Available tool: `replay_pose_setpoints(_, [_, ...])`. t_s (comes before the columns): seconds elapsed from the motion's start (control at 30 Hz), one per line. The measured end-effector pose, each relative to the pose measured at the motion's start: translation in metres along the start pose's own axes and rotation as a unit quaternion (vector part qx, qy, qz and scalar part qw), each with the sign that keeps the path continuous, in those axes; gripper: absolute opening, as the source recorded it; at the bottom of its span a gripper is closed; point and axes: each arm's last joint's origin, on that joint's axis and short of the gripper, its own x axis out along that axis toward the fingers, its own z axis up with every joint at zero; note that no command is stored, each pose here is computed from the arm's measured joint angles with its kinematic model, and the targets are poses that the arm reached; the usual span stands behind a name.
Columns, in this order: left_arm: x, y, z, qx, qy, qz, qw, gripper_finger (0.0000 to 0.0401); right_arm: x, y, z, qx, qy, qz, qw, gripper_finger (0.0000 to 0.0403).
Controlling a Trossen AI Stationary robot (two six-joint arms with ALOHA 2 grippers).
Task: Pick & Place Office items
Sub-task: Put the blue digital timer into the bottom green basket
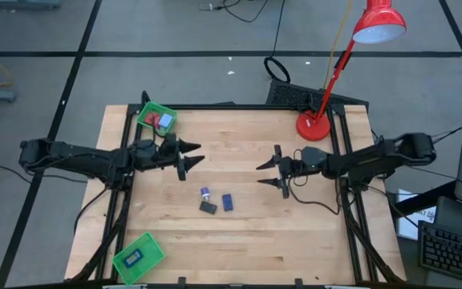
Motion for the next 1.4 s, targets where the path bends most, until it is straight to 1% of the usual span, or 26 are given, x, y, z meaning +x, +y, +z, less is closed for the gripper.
replay_pose_setpoints(0.13, [0.0, -0.002, -0.002, 0.003, 0.008, -0.003, 1.0, 0.0264, 0.011, 0.003, -0.003, -0.006, 0.016, 0.011, 1.0, 0.0196])
replay_pose_setpoints(0.3, [0.005, -0.003, -0.01, 0.0, 0.031, -0.003, 1.0, 0.0264, 0.023, 0.01, -0.006, -0.041, 0.029, 0.029, 0.998, 0.0196])
replay_pose_setpoints(0.43, [0.01, -0.003, -0.017, 0.003, 0.047, -0.002, 0.999, 0.0264, 0.031, 0.012, -0.01, -0.055, 0.04, 0.036, 0.997, 0.0196])
replay_pose_setpoints(0.5, [0.013, -0.007, -0.021, 0.004, 0.055, -0.024, 0.998, 0.0264, 0.031, 0.012, -0.01, -0.057, 0.042, 0.035, 0.997, 0.0196])
replay_pose_setpoints(0.57, [0.018, -0.017, -0.029, 0.007, 0.072, -0.072, 0.995, 0.0264, 0.031, 0.011, -0.01, -0.058, 0.04, 0.033, 0.997, 0.0196])
replay_pose_setpoints(0.63, [0.022, -0.029, -0.042, 0.018, 0.088, -0.104, 0.991, 0.0264, 0.029, 0.01, -0.007, -0.059, 0.039, 0.031, 0.997, 0.0196])
replay_pose_setpoints(0.73, [0.033, -0.05, -0.057, 0.069, 0.109, -0.117, 0.985, 0.0264, 0.025, 0.008, 0.0, -0.066, 0.034, 0.025, 0.997, 0.0196])
replay_pose_setpoints(0.83, [0.048, -0.074, -0.068, 0.097, 0.153, -0.116, 0.977, 0.0264, 0.018, 0.006, 0.006, -0.066, 0.04, 0.021, 0.997, 0.0197])
replay_pose_setpoints(1.0, [0.076, -0.107, -0.083, 0.149, 0.252, -0.089, 0.952, 0.0264, 0.007, 0.005, 0.018, -0.067, 0.03, 0.015, 0.997, 0.0197])
replay_pose_setpoints(1.1, [0.091, -0.114, -0.096, 0.18, 0.324, -0.063, 0.927, 0.0264, 0.002, 0.006, 0.024, -0.065, 0.018, 0.014, 0.998, 0.0197])
replay_pose_setpoints(1.2, [0.1, -0.116, -0.099, 0.207, 0.36, -0.027, 0.909, 0.0264, 0.001, 0.006, 0.025, -0.063, 0.018, 0.014, 0.998, 0.0197])
replay_pose_setpoints(1.33, [0.108, -0.115, -0.098, 0.221, 0.359, 0.018, 0.907, 0.0264, 0.0, 0.006, 0.024, -0.061, 0.026, 0.016, 0.998, 0.0197])
replay_pose_setpoints(1.4, [0.112, -0.116, -0.095, 0.211, 0.342, 0.016, 0.916, 0.0264, 0.0, 0.006, 0.022, -0.06, 0.032, 0.017, 0.998, 0.0197])
